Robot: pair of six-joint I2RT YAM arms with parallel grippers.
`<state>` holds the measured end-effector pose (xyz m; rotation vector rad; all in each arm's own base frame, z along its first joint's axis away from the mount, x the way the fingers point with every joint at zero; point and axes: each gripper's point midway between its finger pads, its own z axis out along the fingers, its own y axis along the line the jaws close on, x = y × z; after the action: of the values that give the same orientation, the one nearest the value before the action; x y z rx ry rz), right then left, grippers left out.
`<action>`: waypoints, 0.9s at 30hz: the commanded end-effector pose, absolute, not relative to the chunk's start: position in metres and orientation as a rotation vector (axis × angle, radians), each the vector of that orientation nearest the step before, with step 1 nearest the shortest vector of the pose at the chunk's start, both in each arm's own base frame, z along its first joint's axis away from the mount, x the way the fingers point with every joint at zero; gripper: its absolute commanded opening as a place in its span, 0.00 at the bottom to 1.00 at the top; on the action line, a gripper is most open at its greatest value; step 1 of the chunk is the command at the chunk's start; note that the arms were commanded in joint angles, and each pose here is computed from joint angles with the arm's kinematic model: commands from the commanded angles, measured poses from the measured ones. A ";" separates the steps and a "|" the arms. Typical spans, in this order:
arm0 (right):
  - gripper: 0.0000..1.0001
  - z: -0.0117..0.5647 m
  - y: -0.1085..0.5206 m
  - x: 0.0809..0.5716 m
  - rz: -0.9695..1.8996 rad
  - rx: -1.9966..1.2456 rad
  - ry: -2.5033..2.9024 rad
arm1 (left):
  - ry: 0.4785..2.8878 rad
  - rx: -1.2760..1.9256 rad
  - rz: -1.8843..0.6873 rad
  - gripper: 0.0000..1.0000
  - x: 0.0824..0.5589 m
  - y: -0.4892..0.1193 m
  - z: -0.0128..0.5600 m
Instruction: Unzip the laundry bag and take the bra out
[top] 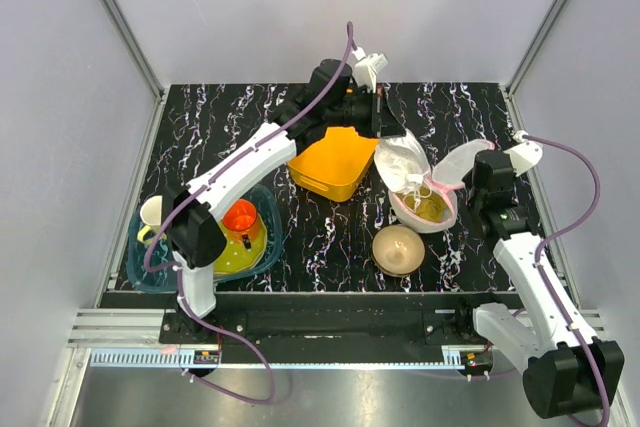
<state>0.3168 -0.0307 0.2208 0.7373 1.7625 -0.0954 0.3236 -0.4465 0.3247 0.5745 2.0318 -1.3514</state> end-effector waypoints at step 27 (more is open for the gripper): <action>0.00 0.241 -0.034 0.287 -0.041 0.749 1.701 | 1.721 0.251 -0.999 0.00 0.445 -0.328 0.440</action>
<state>0.2884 -0.0318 0.2194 0.7430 1.7584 -0.0656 0.4430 -0.3196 0.4369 0.2521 1.7247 -0.9569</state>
